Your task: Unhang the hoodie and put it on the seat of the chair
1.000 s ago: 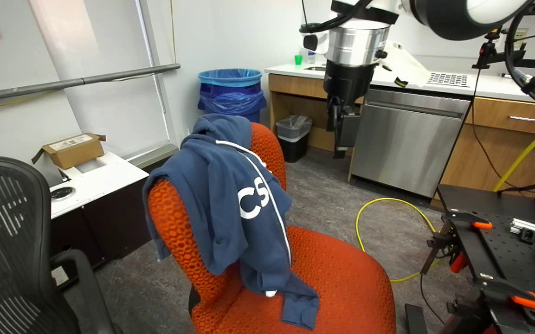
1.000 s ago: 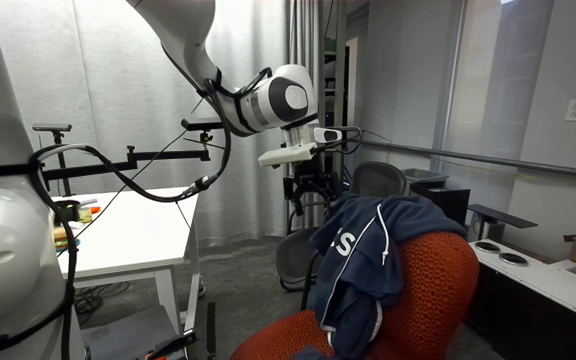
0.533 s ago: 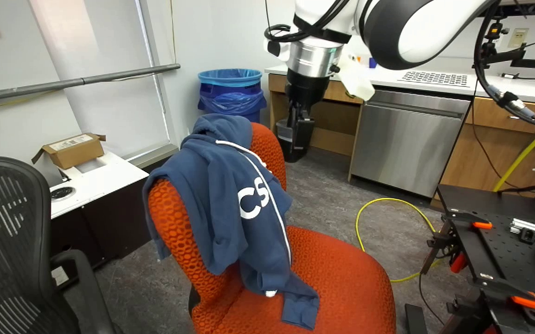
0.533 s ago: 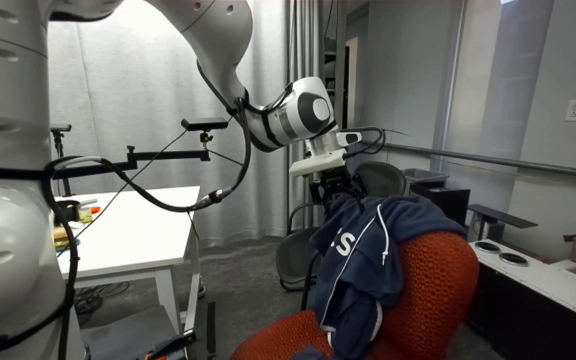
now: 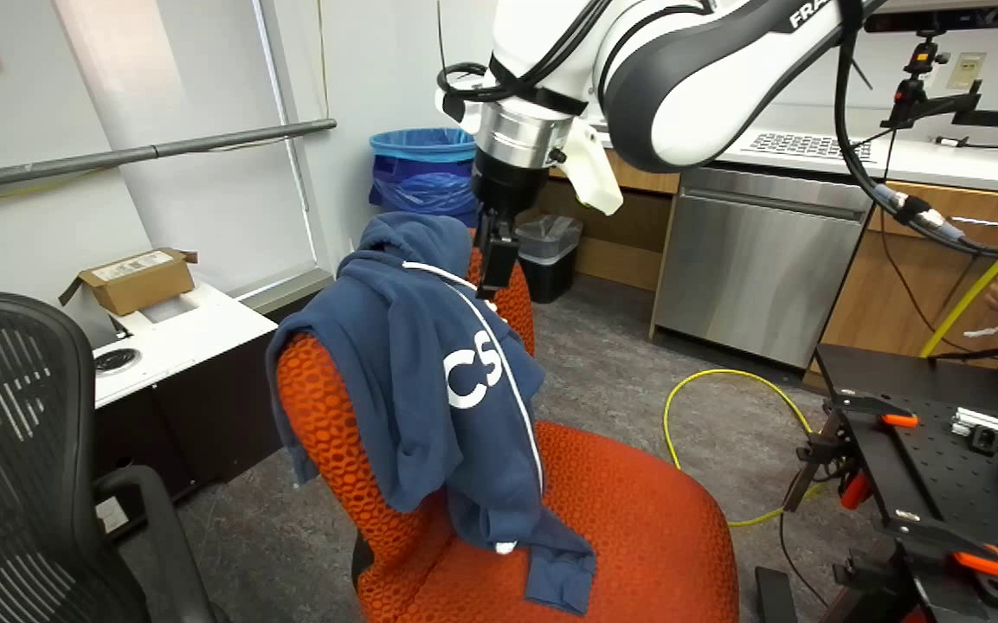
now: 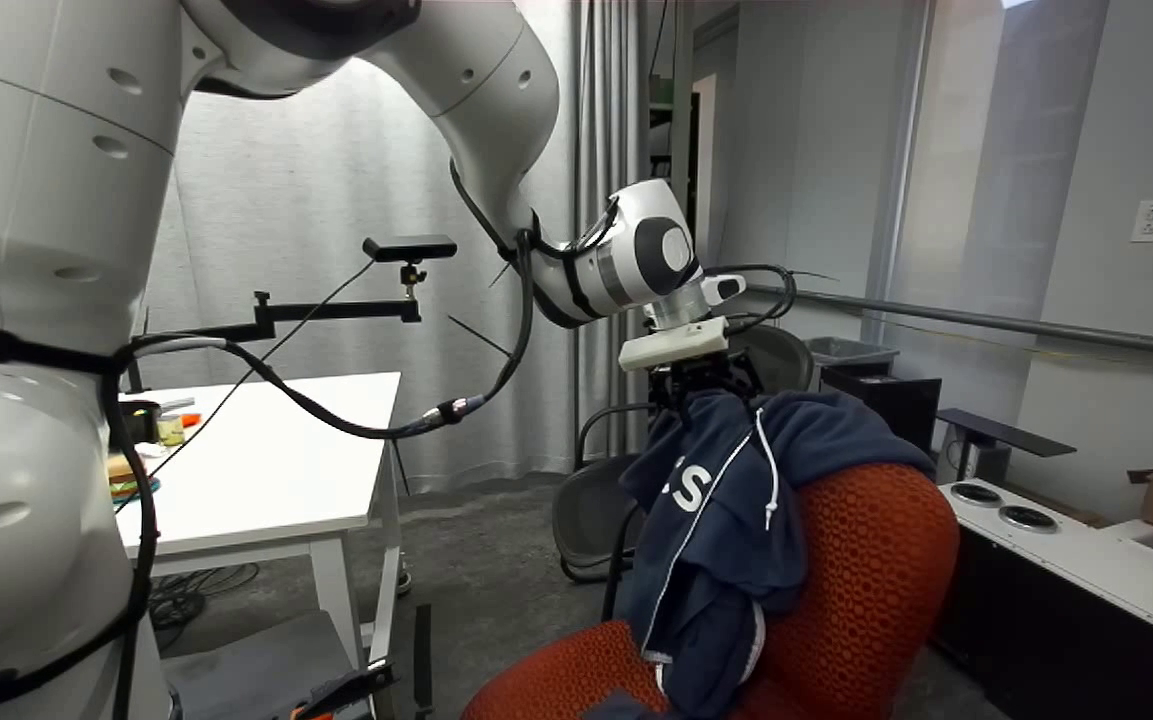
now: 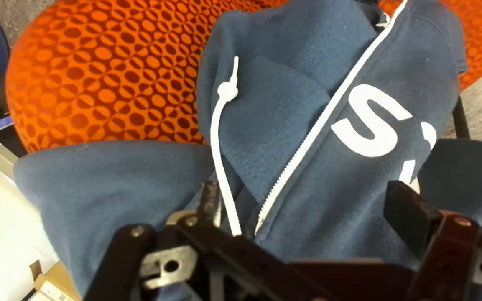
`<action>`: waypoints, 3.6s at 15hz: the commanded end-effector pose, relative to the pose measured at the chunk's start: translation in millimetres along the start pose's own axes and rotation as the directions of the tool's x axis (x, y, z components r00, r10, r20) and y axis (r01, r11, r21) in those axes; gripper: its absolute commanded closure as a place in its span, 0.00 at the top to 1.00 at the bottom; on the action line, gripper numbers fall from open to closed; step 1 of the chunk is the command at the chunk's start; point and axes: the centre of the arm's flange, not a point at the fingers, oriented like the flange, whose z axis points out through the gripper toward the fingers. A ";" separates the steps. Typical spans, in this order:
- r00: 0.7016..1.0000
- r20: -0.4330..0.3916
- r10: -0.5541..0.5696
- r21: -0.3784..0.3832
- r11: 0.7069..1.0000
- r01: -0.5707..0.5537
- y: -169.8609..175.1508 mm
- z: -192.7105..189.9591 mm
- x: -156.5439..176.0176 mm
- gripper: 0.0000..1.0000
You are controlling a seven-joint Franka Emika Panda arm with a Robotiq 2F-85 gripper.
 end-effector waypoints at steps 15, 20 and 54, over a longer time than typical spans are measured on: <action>0.992 -0.092 -0.084 0.001 0.996 0.084 2.5 64.3 62.5 1.00; 0.994 -0.082 -0.069 0.002 0.998 0.069 4.2 70.4 60.2 0.73; 0.976 0.204 0.071 0.078 0.993 -0.088 197.5 -210.1 -109.7 0.03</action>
